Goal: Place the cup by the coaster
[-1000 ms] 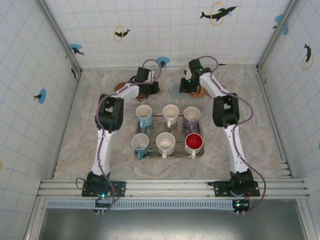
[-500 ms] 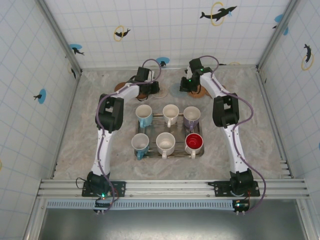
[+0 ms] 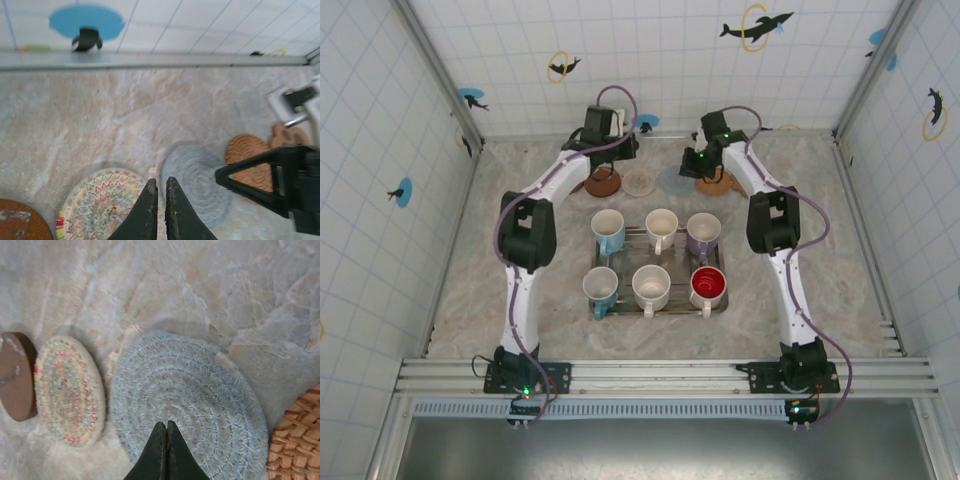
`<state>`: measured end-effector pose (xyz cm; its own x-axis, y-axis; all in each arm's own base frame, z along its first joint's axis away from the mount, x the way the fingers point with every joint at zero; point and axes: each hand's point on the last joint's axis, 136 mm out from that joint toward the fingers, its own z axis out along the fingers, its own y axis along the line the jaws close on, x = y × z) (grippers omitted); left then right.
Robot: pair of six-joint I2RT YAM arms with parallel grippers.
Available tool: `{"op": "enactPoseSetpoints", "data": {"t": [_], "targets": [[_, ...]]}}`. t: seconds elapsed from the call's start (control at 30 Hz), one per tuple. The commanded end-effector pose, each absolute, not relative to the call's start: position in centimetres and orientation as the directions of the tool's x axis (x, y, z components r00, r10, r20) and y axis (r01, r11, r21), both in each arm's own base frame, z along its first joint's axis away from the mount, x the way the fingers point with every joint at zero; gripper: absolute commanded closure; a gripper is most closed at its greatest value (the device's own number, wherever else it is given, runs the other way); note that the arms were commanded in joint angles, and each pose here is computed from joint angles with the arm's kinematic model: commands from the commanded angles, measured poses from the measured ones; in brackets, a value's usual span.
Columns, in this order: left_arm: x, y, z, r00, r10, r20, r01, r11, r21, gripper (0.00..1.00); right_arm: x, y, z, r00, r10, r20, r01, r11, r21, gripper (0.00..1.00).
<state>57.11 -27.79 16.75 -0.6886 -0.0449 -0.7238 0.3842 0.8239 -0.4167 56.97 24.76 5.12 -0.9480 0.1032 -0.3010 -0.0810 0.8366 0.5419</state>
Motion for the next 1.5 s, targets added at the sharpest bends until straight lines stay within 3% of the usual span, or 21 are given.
{"op": "enactPoseSetpoints", "data": {"t": [0.0,0.17,0.47,0.67,0.87,1.0,1.47], "targets": [[56.0,-27.4,22.0,-0.604,-0.036,-0.796,0.429,0.827,-0.363,0.90,58.2,24.5,15.0,-0.883,0.131,-0.451,-0.176,0.797,0.577,0.96],[54.1,-25.8,24.8,-0.550,-0.043,-0.834,0.425,0.845,-0.324,0.89,57.4,22.2,16.4,-0.871,0.091,-0.483,-0.194,0.839,0.509,0.89],[50.6,-22.6,26.4,-0.506,-0.061,-0.860,0.363,0.890,-0.276,0.88,53.7,15.4,14.4,-0.896,0.025,-0.444,-0.130,0.940,0.316,0.80],[49.1,-22.0,25.9,-0.522,-0.071,-0.850,0.350,0.891,-0.289,0.87,52.3,10.0,13.9,-0.880,0.117,-0.461,-0.024,0.957,0.289,0.74],[48.9,-21.8,24.8,-0.551,-0.063,-0.832,0.334,0.897,-0.289,0.84,51.2,3.9,11.2,-0.874,0.220,-0.433,0.125,0.964,0.236,0.57],[48.7,-21.9,24.2,-0.567,-0.058,-0.822,0.336,0.895,-0.295,0.78,51.2,1.1,9.8,-0.853,0.298,-0.428,0.203,0.946,0.254,0.52],[47.7,-21.9,23.9,-0.578,-0.052,-0.814,0.328,0.899,-0.291,0.71,53.3,-0.5,6.5,-0.854,0.343,-0.392,0.245,0.929,0.278,0.43]]}}
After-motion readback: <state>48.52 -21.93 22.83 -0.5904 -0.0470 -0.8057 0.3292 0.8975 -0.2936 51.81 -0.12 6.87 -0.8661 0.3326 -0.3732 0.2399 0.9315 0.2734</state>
